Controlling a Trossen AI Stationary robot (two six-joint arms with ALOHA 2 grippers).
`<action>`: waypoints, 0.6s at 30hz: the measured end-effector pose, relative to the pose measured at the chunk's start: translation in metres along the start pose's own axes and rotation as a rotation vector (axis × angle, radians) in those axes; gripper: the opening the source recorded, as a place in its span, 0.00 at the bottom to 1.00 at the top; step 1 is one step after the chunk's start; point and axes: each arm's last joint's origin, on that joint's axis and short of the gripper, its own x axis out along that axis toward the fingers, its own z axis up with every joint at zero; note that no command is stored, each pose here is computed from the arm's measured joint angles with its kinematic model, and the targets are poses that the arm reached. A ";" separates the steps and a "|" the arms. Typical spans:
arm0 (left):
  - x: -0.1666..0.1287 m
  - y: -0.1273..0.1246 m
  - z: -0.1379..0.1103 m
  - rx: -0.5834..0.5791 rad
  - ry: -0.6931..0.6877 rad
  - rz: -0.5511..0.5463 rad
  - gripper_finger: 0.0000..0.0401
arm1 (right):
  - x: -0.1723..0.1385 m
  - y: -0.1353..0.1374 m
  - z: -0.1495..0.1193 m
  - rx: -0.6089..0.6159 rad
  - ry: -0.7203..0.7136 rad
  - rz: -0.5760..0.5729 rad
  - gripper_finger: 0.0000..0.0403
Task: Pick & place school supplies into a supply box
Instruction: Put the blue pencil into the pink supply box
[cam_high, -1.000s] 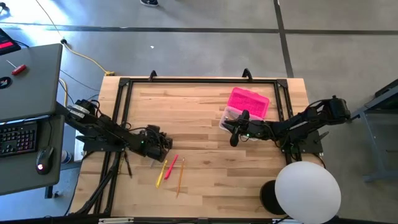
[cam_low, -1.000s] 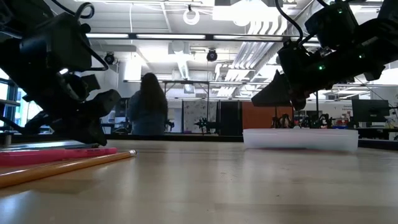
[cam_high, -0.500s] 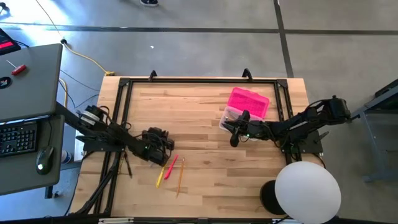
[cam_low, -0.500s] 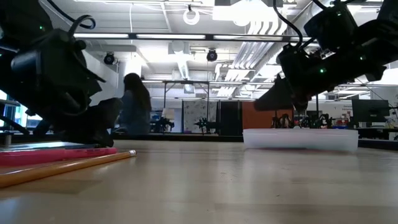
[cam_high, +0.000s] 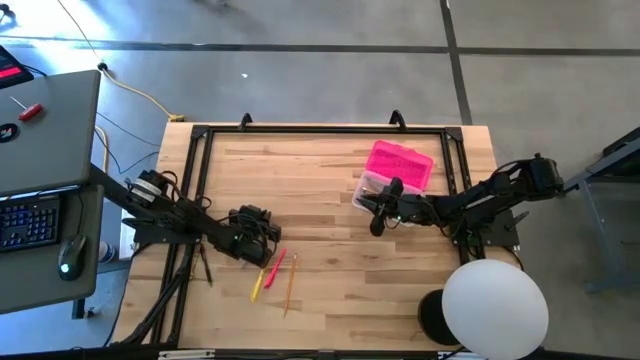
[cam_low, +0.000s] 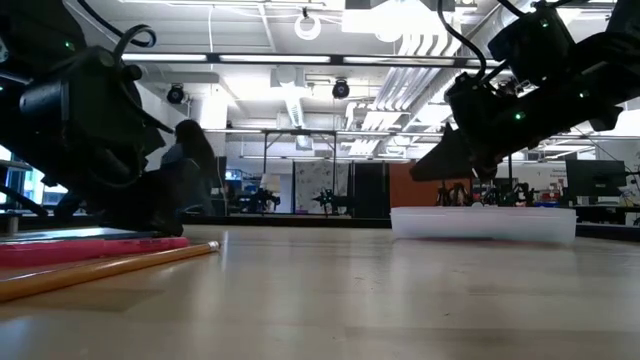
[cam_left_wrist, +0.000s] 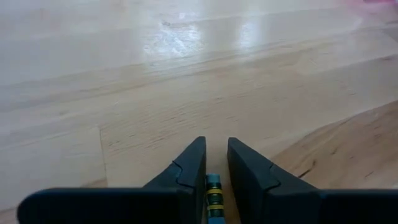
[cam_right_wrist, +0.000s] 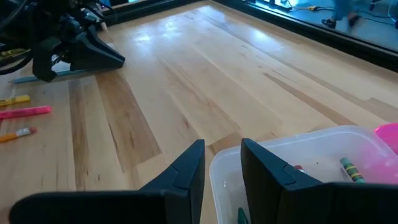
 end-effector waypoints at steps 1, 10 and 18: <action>0.000 0.000 0.000 -0.003 -0.002 -0.002 0.25 | 0.000 0.000 0.000 0.001 0.000 -0.001 0.21; 0.014 -0.002 0.011 -0.084 0.016 0.043 0.14 | 0.000 0.000 0.000 0.001 0.000 -0.001 0.21; 0.022 -0.006 0.017 -0.124 0.004 0.030 0.04 | 0.000 0.000 0.000 0.001 0.000 -0.001 0.21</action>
